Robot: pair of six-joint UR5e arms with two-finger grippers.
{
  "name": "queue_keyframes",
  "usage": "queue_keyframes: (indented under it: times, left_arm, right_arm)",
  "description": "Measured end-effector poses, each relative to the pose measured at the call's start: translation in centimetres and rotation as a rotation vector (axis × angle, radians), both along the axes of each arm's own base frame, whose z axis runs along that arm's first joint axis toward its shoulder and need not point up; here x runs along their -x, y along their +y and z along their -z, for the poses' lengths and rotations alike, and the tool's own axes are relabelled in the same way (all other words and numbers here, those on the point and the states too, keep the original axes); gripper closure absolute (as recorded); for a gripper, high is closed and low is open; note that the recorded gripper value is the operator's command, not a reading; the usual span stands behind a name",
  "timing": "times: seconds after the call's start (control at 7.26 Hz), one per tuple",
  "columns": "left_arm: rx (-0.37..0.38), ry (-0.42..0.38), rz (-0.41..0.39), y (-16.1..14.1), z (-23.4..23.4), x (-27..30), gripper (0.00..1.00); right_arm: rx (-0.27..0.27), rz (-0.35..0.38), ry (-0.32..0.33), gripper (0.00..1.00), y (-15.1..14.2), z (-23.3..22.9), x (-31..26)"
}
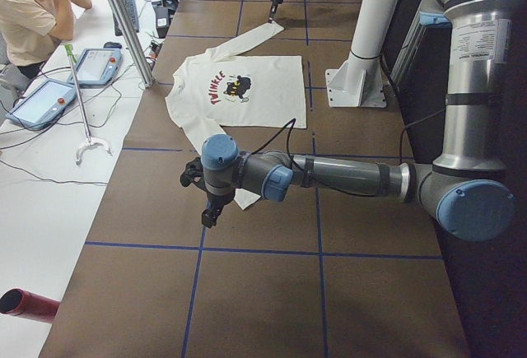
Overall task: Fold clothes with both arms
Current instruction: 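Move the right gripper down to the cuff of the nearer sleeve, then grasp the sleeve cuff with the right gripper and fold it across the chest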
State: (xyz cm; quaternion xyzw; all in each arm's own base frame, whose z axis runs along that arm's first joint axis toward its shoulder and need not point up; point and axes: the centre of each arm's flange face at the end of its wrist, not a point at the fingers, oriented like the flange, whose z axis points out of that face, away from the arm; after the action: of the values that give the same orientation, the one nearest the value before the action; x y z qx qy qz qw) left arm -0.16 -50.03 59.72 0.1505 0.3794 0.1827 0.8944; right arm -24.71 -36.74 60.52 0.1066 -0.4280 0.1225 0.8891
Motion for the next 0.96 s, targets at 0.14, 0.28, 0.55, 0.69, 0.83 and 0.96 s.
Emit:
queue_keyframes:
  times: [0.14, 0.28, 0.55, 0.69, 0.83, 0.96]
  left_arm:
    - [0.0, 0.0, 0.0, 0.0, 0.0, 0.0, 0.0]
    - [0.0, 0.0, 0.0, 0.0, 0.0, 0.0, 0.0]
    - [0.0, 0.0, 0.0, 0.0, 0.0, 0.0, 0.0]
    - [0.001, 0.0, 0.0, 0.0, -0.1, 0.0, 0.0]
    - [0.001, 0.0, 0.0, 0.0, -0.1, 0.0, 0.0]
    - [0.003, 0.0, 0.001, 0.1, -0.1, 0.1, 0.0]
  right_arm:
    - [-0.004, 0.0, -0.009, 1.0, 0.0, 0.8, -0.1]
    - [-0.005, 0.003, -0.02, 1.0, -0.2, 3.1, -0.1]
    - [0.036, 0.005, -0.002, 1.0, -1.6, 11.9, 0.7]
    - [0.048, 0.003, 0.005, 1.0, -3.9, 17.5, 2.8]
    - [0.06, -0.001, 0.018, 1.0, -6.7, 23.9, 5.5]
    - [0.074, -0.012, 0.038, 1.0, -9.4, 31.5, 7.6]
